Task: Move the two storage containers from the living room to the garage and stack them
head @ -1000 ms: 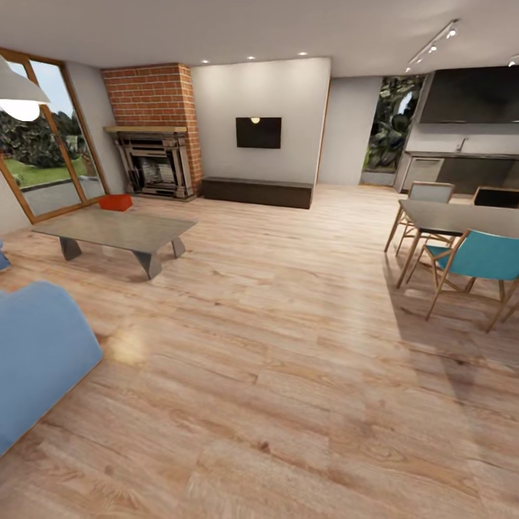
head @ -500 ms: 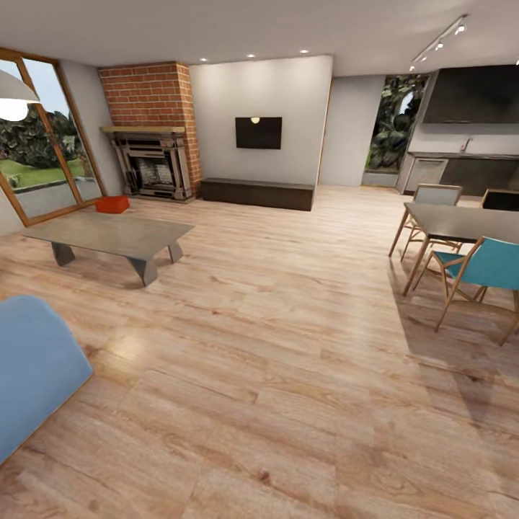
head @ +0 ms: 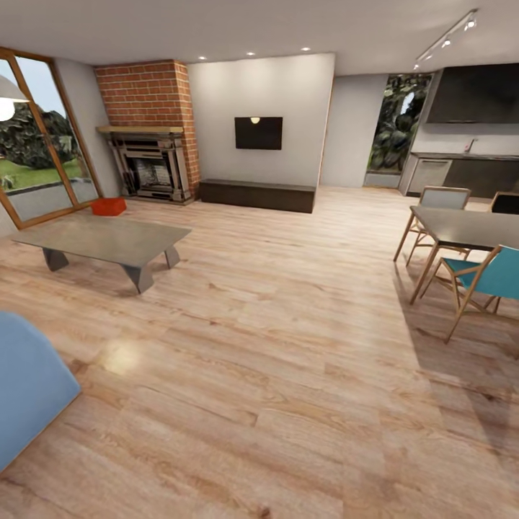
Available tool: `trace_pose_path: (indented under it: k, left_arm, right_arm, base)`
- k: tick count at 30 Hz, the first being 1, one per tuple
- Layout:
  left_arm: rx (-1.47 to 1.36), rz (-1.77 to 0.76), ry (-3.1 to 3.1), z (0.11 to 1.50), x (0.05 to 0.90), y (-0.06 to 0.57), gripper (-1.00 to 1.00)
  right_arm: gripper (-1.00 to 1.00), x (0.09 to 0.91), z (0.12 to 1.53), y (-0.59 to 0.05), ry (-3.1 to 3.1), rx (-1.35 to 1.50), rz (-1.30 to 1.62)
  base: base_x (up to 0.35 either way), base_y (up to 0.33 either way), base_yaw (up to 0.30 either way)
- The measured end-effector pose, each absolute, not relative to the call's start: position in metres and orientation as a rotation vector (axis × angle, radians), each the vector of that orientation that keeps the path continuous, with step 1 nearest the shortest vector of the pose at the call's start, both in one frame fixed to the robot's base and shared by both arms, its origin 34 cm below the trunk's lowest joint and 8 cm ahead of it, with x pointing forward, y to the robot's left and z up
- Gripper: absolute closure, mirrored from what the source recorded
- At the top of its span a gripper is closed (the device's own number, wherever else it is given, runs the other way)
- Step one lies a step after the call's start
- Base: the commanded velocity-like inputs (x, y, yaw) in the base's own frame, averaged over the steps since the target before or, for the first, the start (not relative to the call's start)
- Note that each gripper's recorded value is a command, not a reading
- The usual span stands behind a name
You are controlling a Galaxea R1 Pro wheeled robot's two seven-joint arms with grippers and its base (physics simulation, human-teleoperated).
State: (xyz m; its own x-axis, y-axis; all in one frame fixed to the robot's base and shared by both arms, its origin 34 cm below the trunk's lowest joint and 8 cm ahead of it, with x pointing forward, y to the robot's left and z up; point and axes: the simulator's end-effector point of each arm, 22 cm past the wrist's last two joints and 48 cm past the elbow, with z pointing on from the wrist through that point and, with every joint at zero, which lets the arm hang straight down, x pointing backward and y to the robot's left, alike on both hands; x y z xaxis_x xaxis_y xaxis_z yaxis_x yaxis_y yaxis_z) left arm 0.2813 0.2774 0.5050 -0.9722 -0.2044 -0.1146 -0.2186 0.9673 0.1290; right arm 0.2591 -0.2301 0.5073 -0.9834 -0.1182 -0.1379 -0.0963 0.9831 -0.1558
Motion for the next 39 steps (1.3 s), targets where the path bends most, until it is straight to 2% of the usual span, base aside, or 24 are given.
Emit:
trace_pose_path:
  k: [23,34,39]
  left_arm:
    - [-0.322,0.211,3.015,0.5051,0.2825,0.2761,-1.0]
    - [-0.322,0.211,3.015,0.5051,0.2826,0.2759,-1.0]
    - [-0.323,0.211,3.015,0.5051,0.2822,0.2764,-1.0]
  right_arm:
    - [-1.0,0.2602,0.5074,-0.2306,2.979,-0.166,-0.225]
    - [-1.0,0.2605,0.5073,-0.2361,2.976,-0.177,-0.235]
    - [-1.0,0.2606,0.5073,-0.2361,2.976,-0.177,-0.235]
  base:
    - [0.322,-0.046,-0.001]
    - [0.322,-0.092,-0.212]
    - [0.322,-0.092,-0.036]
